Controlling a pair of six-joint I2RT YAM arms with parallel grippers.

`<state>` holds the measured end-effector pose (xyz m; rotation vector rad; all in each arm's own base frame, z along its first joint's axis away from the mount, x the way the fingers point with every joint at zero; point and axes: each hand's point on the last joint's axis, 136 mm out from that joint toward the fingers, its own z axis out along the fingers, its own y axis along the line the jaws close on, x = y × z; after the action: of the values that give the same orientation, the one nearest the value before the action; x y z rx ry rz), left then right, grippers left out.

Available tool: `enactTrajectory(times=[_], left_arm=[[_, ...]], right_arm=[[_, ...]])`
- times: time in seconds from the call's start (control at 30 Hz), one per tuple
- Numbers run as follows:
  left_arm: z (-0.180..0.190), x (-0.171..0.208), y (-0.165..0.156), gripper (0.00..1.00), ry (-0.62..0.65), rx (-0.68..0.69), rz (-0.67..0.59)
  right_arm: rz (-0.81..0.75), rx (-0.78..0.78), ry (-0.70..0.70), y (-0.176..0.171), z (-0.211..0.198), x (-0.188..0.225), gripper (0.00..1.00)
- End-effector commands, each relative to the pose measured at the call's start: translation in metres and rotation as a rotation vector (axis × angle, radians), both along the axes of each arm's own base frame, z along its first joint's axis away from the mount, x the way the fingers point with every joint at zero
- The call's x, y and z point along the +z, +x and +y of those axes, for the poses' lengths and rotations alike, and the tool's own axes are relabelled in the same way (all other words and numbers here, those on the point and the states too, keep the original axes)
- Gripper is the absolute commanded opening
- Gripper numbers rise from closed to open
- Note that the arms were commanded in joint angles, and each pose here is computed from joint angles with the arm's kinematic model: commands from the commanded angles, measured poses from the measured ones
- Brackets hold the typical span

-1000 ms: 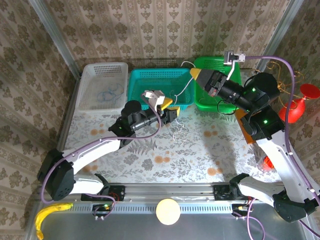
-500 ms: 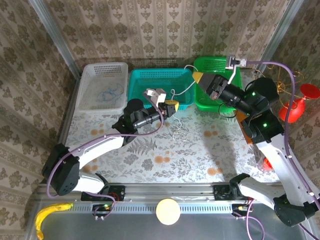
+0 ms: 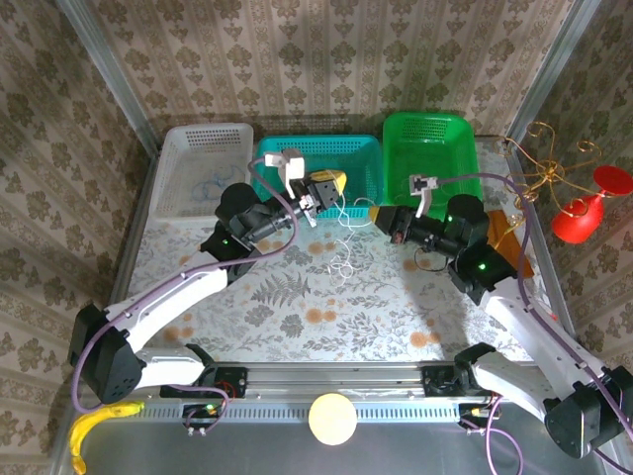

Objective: Untangle the cables

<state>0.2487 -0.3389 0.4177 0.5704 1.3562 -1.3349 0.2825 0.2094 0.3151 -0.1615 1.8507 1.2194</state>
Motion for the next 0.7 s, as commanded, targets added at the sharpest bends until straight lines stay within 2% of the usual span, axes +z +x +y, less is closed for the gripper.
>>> enactTrajectory(times=[0.0, 0.17, 0.37, 0.43, 0.53, 0.67], left_arm=[[0.0, 0.021, -0.004, 0.0, -0.051, -0.037, 0.015], [-0.005, 0.017, -0.003, 0.0, -0.045, -0.05, 0.043], [-0.01, 0.015, -0.002, 0.0, -0.046, -0.063, 0.065], [-0.012, 0.015, -0.002, 0.0, -0.045, -0.066, 0.067], [-0.014, 0.016, -0.003, 0.0, -0.046, -0.071, 0.069], [-0.016, 0.016, -0.005, 0.0, -0.046, -0.079, 0.072]], right_arm=[[-0.187, 0.077, -0.019, -0.012, 0.011, 0.023, 0.0], [-0.225, 0.124, -0.025, -0.018, 0.022, 0.025, 0.03], [-0.253, 0.163, -0.027, -0.024, 0.036, 0.029, 0.17], [-0.263, 0.166, -0.026, -0.025, 0.038, 0.03, 0.26], [-0.268, 0.16, -0.029, -0.025, 0.04, 0.03, 0.34], [-0.264, 0.15, -0.036, -0.021, 0.041, 0.029, 0.38]])
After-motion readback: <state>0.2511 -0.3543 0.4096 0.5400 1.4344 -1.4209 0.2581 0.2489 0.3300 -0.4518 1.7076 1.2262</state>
